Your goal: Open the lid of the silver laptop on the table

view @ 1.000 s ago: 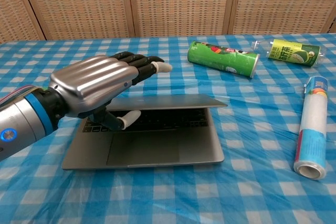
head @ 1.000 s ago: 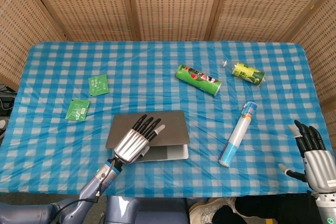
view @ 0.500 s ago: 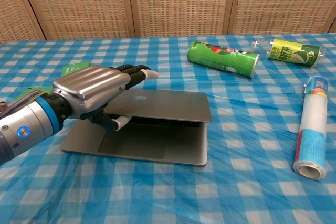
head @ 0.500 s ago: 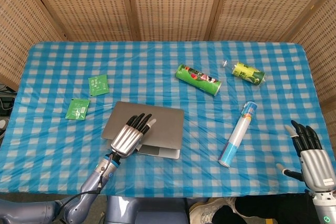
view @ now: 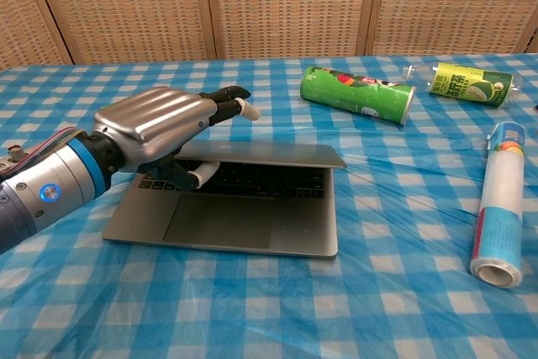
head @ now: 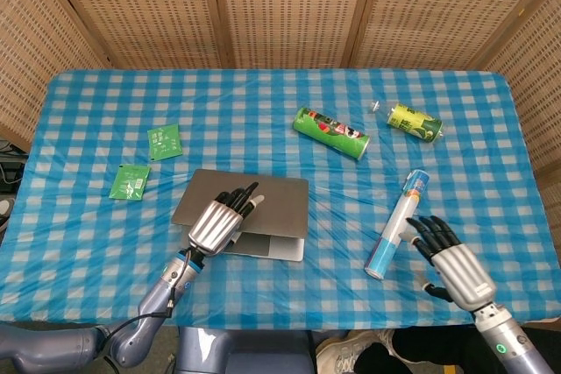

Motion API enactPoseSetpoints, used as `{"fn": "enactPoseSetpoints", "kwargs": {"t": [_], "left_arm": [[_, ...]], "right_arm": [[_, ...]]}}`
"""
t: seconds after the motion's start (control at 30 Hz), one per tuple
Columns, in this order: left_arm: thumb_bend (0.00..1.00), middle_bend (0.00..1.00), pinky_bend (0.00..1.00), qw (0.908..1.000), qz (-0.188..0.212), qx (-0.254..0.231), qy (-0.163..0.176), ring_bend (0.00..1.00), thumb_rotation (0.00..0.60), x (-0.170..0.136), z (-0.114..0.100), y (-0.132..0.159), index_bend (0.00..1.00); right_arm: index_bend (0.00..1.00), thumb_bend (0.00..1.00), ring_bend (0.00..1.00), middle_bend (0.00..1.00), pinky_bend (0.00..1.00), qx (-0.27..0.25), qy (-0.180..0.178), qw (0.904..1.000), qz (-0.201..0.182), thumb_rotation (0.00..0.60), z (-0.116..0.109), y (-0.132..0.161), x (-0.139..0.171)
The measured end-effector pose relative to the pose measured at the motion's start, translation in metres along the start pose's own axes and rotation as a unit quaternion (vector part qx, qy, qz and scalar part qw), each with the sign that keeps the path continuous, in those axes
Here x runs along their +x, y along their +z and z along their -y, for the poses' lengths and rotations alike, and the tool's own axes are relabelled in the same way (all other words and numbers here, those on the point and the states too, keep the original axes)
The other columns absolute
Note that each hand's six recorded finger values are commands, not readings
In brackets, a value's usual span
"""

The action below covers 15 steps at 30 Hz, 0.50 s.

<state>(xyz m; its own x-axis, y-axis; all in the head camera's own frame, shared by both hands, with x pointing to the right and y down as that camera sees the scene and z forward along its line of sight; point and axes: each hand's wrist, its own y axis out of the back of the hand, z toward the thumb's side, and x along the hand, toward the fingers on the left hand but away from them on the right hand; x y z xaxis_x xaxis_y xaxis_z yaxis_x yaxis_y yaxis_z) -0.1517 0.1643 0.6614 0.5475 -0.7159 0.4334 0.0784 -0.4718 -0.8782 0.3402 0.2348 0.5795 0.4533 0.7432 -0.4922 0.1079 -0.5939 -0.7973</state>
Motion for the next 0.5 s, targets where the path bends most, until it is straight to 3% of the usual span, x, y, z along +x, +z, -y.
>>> {"fn": "enactPoseSetpoints", "kwargs": {"t": [0.3, 0.5], "left_arm": [[0.53, 0.05, 0.3, 0.9999, 0.008, 0.008, 0.003, 0.18, 0.6, 0.002, -0.011, 0.0, 0.14], [0.53, 0.05, 0.3, 0.9999, 0.01, 0.006, -0.002, 0.18, 0.6, 0.002, -0.015, 0.0, 0.15]], "right_arm": [[0.22, 0.76, 0.09, 0.18, 0.17, 0.005, 0.106, 0.9892, -0.101, 0.6, 0.045, 0.051, -0.041], [0.22, 0.81, 0.09, 0.18, 0.18, 0.016, 0.134, 0.9827, -0.127, 0.6, 0.068, 0.078, -0.074]]}}
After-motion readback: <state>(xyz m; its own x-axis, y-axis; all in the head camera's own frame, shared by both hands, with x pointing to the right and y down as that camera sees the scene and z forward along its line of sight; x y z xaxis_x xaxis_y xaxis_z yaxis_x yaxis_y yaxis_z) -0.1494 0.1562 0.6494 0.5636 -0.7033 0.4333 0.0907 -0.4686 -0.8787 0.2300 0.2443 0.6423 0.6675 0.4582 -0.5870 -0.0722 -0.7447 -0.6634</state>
